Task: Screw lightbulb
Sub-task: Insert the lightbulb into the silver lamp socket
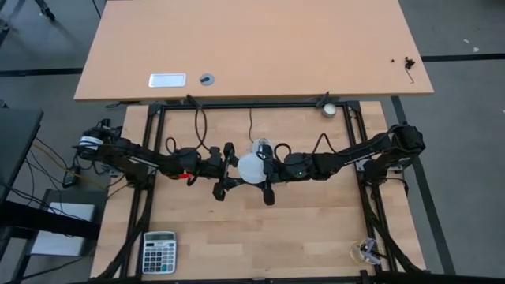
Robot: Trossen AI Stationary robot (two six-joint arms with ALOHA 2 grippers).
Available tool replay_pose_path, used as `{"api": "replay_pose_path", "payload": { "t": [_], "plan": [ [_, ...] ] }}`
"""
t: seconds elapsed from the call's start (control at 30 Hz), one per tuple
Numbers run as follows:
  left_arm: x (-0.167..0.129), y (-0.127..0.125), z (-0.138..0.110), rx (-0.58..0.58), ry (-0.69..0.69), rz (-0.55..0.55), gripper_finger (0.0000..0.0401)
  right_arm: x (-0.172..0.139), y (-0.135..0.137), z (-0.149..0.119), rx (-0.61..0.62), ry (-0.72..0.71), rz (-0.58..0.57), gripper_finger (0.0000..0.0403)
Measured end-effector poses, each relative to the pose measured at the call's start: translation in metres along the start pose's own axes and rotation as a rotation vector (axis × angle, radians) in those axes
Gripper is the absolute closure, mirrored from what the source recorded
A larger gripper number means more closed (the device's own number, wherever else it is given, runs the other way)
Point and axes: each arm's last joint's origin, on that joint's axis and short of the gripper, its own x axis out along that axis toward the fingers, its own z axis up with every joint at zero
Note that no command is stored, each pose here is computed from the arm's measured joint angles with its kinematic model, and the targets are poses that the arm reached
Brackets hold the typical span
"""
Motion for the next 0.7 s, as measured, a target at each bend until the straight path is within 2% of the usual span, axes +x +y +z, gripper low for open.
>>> {"api": "replay_pose_path", "payload": {
  "t": [0.27, 0.47, 0.6, 0.7],
  "plan": [
    [0.006, 0.0, 0.004, -0.004, 0.021, 0.013, 0.0151, 0.002, -0.005, -0.003, 0.024, 0.031, -0.019, 0.0237],
    [0.022, 0.002, 0.01, 0.048, 0.16, 0.044, 0.0153, 0.002, -0.007, -0.008, 0.048, 0.075, -0.027, 0.0237],
    [0.024, 0.002, 0.012, 0.09, 0.173, 0.058, 0.0168, 0.001, -0.008, -0.01, 0.046, 0.099, -0.032, 0.0235],
    [0.024, 0.004, 0.014, 0.095, 0.155, 0.061, 0.0193, -0.001, -0.007, -0.008, 0.047, 0.096, -0.038, 0.0226]
  ]
}}
